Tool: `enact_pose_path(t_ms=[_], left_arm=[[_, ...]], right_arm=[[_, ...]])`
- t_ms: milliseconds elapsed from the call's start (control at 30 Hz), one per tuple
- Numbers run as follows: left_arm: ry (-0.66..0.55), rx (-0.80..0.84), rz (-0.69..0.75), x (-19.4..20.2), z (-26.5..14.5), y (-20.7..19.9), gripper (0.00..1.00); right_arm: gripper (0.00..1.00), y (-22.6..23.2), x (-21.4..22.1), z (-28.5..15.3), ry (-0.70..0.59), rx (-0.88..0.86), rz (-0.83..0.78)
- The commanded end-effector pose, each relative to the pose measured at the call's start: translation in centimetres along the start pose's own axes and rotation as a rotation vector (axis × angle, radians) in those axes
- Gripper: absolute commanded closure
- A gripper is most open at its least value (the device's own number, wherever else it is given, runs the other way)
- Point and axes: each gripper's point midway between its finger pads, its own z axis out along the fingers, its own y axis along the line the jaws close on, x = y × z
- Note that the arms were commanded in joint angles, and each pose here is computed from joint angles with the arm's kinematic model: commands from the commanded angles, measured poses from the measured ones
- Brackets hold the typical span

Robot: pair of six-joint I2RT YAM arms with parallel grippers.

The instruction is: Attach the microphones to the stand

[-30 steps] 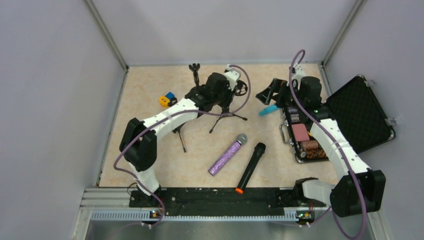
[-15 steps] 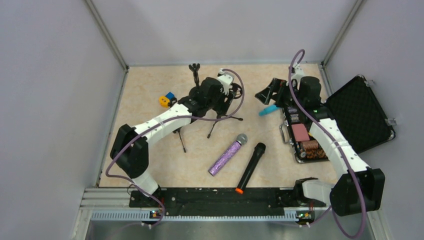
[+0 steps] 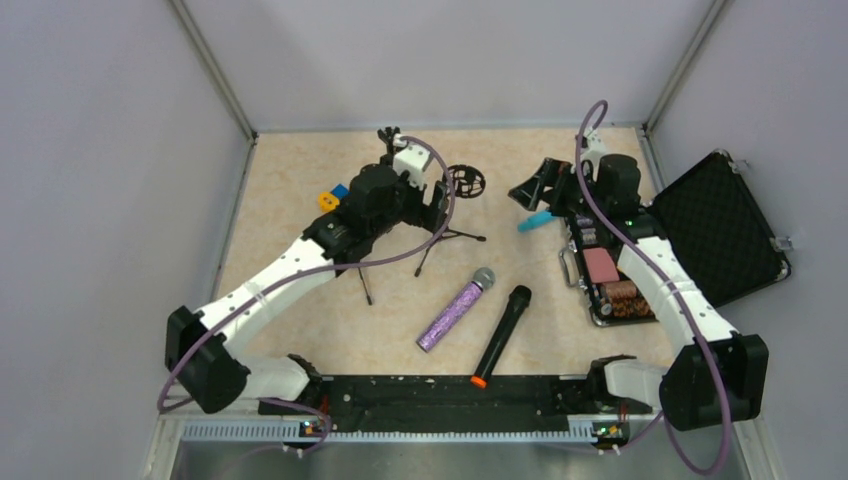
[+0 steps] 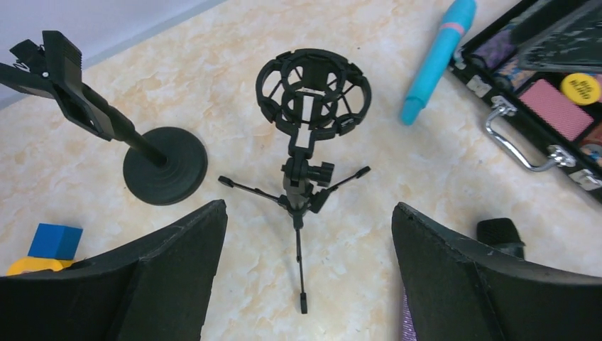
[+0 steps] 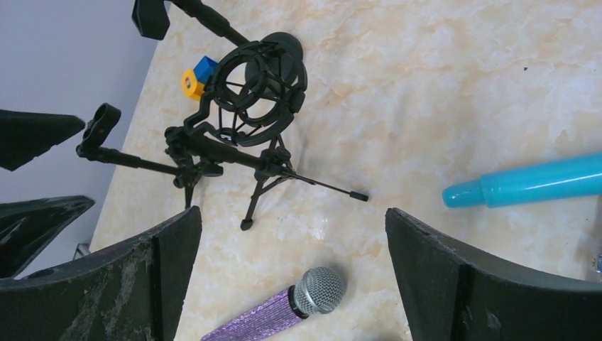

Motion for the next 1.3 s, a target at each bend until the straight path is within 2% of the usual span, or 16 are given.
enact_pose_path(t_ms=[0,167,200,233,433,633,833,1033,1267], left_arm=[[-0.062,0.095,-0.060,-1.0,-2.8,-1.7,0.09],[0.037,0.199,-0.108,2.3,-4.5,-3.5,0.09],[0.058,0.205,-0.118,3.1,-4.6,-3.7,0.02],[0.093,0.215,-0.131,4.2,-4.8,-4.0,0.01],[0.259,0.250,-0.175,10.3,-5.5,-5.9,0.01],[0.482,0.262,-0.140,17.1,-6.1,-8.8,0.01],[0.647,0.218,-0.052,20.8,-6.6,-11.4,0.02],[0.745,0.123,0.051,24.4,-6.3,-12.2,0.04],[0.778,0.102,0.052,26.6,-6.2,-12.1,0.13]], right_arm=[[0.01,0.4,-0.6,0.2,-0.022,-0.033,-0.005],[0.01,0.4,-0.5,0.3,-0.020,-0.039,-0.005],[0.01,0.5,-0.5,0.3,-0.020,-0.041,-0.004],[0.01,0.5,-0.5,0.3,-0.018,-0.042,-0.005],[0.01,0.3,-0.4,0.4,-0.014,-0.041,-0.003],[0.01,0.0,0.1,0.6,0.000,-0.035,0.000],[0.01,-0.2,0.3,0.9,0.008,-0.034,0.005],[0.01,-0.3,0.4,1.1,0.012,-0.036,0.006],[0.01,-0.5,0.6,1.3,0.019,-0.032,0.009]])
